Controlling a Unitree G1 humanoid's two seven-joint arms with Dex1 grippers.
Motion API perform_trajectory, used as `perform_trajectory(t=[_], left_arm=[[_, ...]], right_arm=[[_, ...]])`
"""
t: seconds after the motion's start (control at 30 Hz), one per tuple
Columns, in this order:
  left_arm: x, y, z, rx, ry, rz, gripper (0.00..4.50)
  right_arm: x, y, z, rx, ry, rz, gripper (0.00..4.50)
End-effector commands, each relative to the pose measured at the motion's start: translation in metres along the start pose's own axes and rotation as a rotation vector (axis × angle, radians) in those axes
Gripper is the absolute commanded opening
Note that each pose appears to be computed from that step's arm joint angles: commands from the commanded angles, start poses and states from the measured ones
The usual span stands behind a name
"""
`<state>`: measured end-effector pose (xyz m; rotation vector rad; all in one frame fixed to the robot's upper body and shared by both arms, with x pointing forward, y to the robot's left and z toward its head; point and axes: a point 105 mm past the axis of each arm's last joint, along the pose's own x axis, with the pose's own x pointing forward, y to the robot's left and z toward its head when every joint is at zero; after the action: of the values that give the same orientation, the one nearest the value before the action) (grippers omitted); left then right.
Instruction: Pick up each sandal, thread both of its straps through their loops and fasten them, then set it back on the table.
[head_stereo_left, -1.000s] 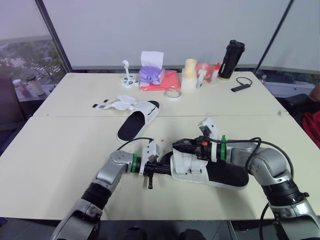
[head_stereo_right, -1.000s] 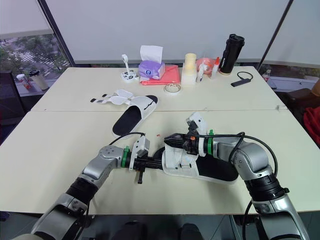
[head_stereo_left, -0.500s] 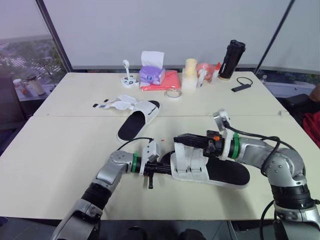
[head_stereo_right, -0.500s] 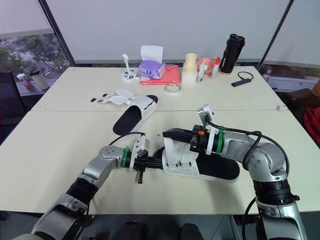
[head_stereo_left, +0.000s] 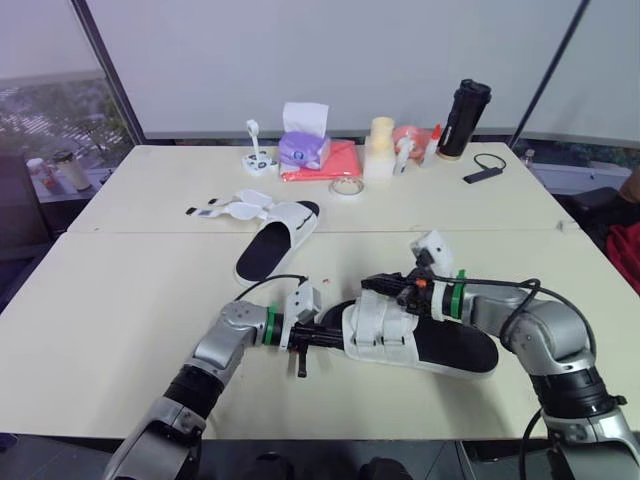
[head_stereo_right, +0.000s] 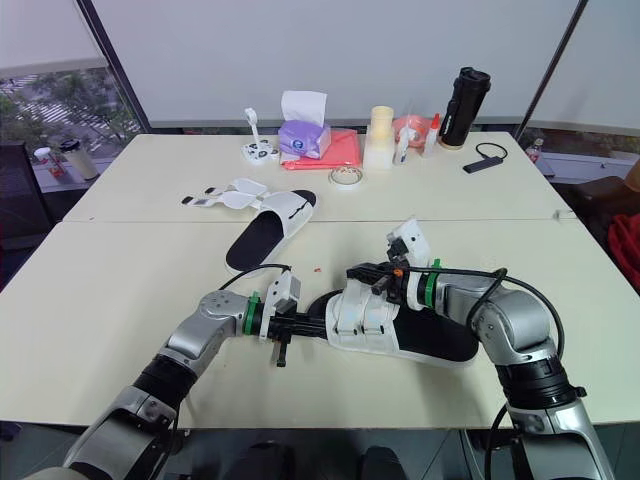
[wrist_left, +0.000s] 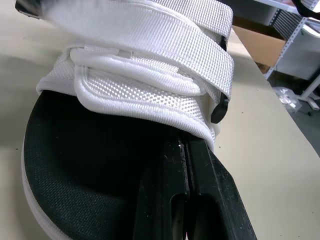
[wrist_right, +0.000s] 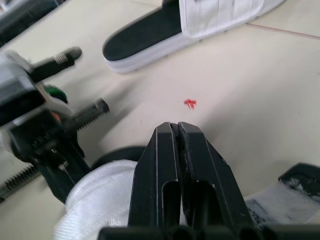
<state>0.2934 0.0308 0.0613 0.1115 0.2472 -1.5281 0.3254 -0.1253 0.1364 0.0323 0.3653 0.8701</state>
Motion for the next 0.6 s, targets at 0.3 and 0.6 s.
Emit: perform_trajectory(t=[0.3,0.6], left_arm=[[-0.006,-0.004,-0.055,-0.143,0.177,0.046,0.0],[-0.007,-0.004,-0.053,-0.137,0.17,0.047,0.0]], right_arm=[[-0.006,-0.026,-0.019,-0.214,0.167,-0.128,0.03],[-0.023,-0.027,0.021,-0.138,-0.044,-0.147,3.56]])
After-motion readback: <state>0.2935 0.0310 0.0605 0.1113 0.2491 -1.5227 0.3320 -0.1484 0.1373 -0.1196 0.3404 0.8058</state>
